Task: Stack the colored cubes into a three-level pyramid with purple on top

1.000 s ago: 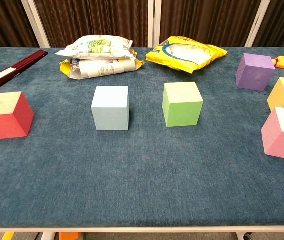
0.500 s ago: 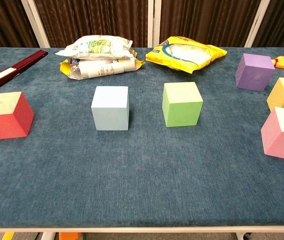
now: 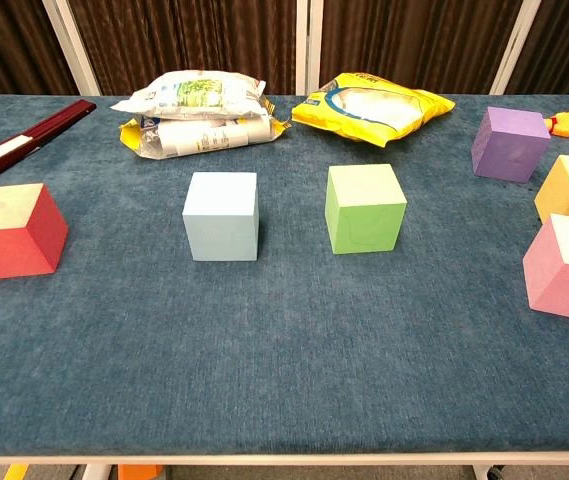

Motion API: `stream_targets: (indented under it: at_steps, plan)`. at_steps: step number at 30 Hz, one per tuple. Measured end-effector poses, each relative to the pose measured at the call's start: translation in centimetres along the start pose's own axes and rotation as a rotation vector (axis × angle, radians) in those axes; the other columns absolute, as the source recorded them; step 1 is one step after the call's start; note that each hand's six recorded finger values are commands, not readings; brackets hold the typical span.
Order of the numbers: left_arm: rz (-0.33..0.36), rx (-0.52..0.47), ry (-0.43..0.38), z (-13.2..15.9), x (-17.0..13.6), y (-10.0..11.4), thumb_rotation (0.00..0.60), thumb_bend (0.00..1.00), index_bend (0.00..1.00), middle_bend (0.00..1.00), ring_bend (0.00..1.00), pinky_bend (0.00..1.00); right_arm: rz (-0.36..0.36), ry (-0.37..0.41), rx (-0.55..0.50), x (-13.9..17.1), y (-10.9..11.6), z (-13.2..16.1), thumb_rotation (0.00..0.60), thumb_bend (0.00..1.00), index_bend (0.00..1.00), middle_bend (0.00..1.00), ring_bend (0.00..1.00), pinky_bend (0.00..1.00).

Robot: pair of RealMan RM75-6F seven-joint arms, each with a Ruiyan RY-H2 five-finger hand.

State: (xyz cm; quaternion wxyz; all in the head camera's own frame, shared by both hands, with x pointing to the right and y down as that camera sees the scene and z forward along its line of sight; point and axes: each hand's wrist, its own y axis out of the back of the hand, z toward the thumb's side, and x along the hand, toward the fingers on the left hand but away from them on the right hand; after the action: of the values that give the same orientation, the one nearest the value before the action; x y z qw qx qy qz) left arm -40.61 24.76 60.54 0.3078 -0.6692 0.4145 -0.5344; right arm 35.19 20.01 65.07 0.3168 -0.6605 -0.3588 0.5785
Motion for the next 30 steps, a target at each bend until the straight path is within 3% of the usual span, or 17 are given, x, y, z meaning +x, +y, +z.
stream_targets:
  at_steps: [6, 12, 22, 30]
  plan:
    - [-0.004, -0.004, 0.005, -0.3, 0.0, -0.1, 0.600, 0.02, 0.10, 0.05, 0.00, 0.02, -0.050, 0.029, -0.001, -0.9, 0.8, 0.9, 0.600, 0.09, 0.00, 0.50, 0.03, 0.00]
    - [-0.009, -0.003, 0.007, -0.4, 0.1, -0.2, 0.600, 0.02, 0.10, 0.05, 0.00, 0.02, -0.082, 0.106, 0.012, -2.9, 2.8, 2.6, 0.600, 0.10, 0.00, 0.52, 0.05, 0.00]
    - [-0.026, -0.003, 0.022, -0.9, 0.3, -0.8, 0.600, 0.02, 0.10, 0.05, 0.00, 0.02, -0.014, 0.278, 0.149, -8.5, 4.3, 6.0, 0.600, 0.10, 0.00, 0.50, 0.05, 0.00]
    - [-0.032, -0.006, 0.033, -1.4, 0.6, -1.0, 0.600, 0.02, 0.10, 0.05, 0.00, 0.03, 0.000, 0.324, 0.204, -12.3, 4.0, 6.9, 0.600, 0.10, 0.00, 0.48, 0.05, 0.00]
